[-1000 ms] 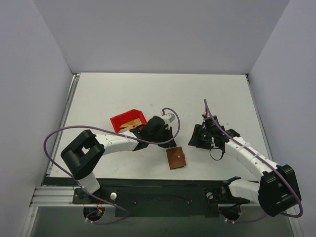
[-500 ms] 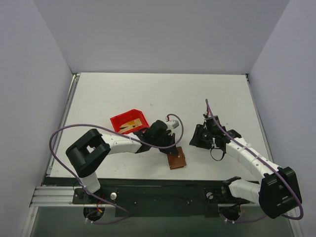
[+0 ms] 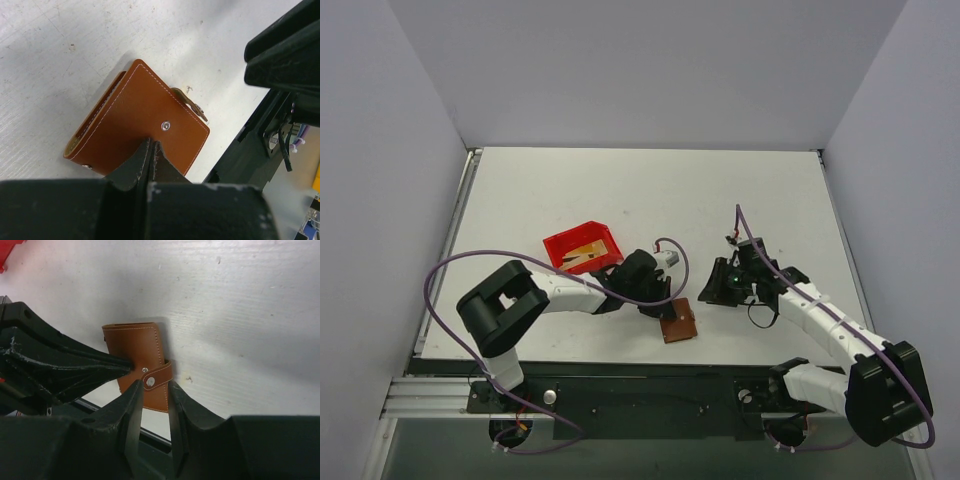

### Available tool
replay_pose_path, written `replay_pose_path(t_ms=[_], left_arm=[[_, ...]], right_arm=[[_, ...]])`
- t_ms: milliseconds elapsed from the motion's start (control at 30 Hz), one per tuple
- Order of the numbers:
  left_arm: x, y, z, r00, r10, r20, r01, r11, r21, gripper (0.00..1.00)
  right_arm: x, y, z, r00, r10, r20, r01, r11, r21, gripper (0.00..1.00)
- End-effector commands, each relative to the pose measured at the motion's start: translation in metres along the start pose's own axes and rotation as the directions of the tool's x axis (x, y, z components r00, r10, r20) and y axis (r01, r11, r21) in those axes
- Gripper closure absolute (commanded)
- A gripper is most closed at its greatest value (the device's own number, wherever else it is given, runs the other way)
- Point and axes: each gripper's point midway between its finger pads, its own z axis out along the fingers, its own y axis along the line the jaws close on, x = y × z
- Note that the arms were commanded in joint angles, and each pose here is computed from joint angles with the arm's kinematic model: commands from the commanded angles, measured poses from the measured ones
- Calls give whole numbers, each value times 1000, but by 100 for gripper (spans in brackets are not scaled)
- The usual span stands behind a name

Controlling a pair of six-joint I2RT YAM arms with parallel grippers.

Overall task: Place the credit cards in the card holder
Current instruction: Close the card holder at the center of the board.

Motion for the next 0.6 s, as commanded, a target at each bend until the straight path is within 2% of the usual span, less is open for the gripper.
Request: replay_pose_path(t_ms=[0,133,567], left_arm=[[2,-4,4,1000,15,7,-16,999,30,100],[5,-3,4,1000,11,3,-11,1000,25,100],[4,-2,3,1000,15,7,-15,1000,16,100]], right_arm=[[14,11,2,998,22,-50,-27,995,-94,79],[22,11,6,996,39,-77,-47,993,-111,83],[32,13,20,990,63,-130,-83,986,-148,84]])
